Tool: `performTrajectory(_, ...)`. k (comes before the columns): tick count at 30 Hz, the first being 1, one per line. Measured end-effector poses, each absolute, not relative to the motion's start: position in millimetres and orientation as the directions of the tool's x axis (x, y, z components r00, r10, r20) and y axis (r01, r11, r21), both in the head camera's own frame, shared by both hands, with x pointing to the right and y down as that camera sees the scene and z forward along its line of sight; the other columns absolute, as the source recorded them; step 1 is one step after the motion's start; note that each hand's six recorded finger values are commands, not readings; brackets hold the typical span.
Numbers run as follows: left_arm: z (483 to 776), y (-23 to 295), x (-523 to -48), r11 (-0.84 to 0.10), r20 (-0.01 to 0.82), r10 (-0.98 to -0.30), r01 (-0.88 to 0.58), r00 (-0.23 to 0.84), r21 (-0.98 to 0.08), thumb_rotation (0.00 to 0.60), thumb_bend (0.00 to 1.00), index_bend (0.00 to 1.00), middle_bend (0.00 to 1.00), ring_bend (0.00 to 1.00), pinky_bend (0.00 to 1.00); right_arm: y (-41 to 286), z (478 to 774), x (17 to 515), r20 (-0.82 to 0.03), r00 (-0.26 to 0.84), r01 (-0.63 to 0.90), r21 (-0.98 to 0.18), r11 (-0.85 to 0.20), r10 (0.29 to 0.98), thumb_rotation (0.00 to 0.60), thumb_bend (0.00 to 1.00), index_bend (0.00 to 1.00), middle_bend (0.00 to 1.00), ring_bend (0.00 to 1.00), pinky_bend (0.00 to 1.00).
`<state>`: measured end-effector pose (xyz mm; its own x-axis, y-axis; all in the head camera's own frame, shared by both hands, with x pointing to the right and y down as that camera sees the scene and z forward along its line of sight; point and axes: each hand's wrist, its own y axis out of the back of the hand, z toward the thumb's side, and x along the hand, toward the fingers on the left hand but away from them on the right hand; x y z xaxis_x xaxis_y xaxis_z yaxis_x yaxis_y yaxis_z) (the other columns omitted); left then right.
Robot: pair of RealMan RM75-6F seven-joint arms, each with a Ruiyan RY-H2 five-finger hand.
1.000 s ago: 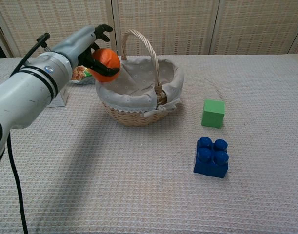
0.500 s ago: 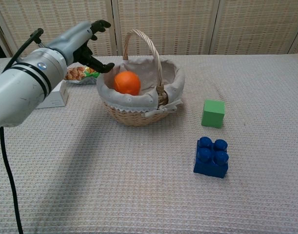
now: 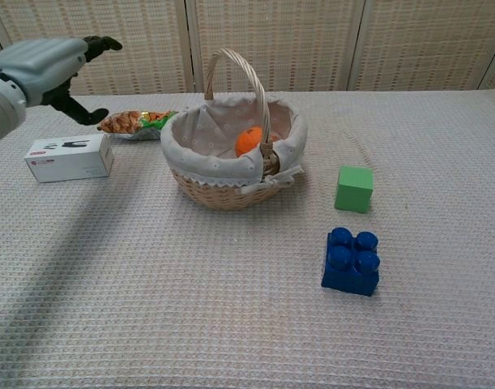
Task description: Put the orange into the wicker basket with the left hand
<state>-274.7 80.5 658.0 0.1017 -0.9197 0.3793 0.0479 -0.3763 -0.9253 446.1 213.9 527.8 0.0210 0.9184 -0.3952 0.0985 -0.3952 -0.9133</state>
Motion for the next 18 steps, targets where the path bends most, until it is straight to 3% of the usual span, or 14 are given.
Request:
performTrajectory(3, 654, 96, -315, -0.368, 0.383, -0.919, 0.146, 0.097, -0.918, 0.6, 0.38, 0.12, 0.06, 0.08, 0.23, 213, 530, 445, -0.401, 0.022, 0.091, -0.911, -0.401, 0.916, 0.6, 0.22, 0.0, 0.0, 0.0, 0.18)
performTrajectory(10, 639, 166, -388, -0.427, 0.45, -0.889, 0.204, 0.081, -0.881, 0.6, 0.38, 0.16, 0.1, 0.13, 0.25, 213, 536, 442, -0.416, 0.025, 0.066, -0.907, -0.416, 0.909, 0.6, 0.22, 0.0, 0.0, 0.0, 0.18)
performTrajectory(13, 623, 198, -409, -0.465, 0.488, -0.87, 0.212, 0.071, -0.859, 0.6, 0.38, 0.16, 0.1, 0.13, 0.25, 214, 538, 441, -0.416, 0.024, 0.058, -0.907, -0.416, 0.909, 0.6, 0.22, 0.0, 0.0, 0.0, 0.18)
performTrajectory(18, 602, 226, -423, -0.46, 0.474, -0.879, 0.161, 0.054, -0.873, 0.6, 0.38, 0.16, 0.1, 0.13, 0.24, 214, 541, 440, -0.418, 0.021, 0.043, -0.907, -0.418, 0.908, 0.6, 0.22, 0.0, 0.0, 0.0, 0.18)
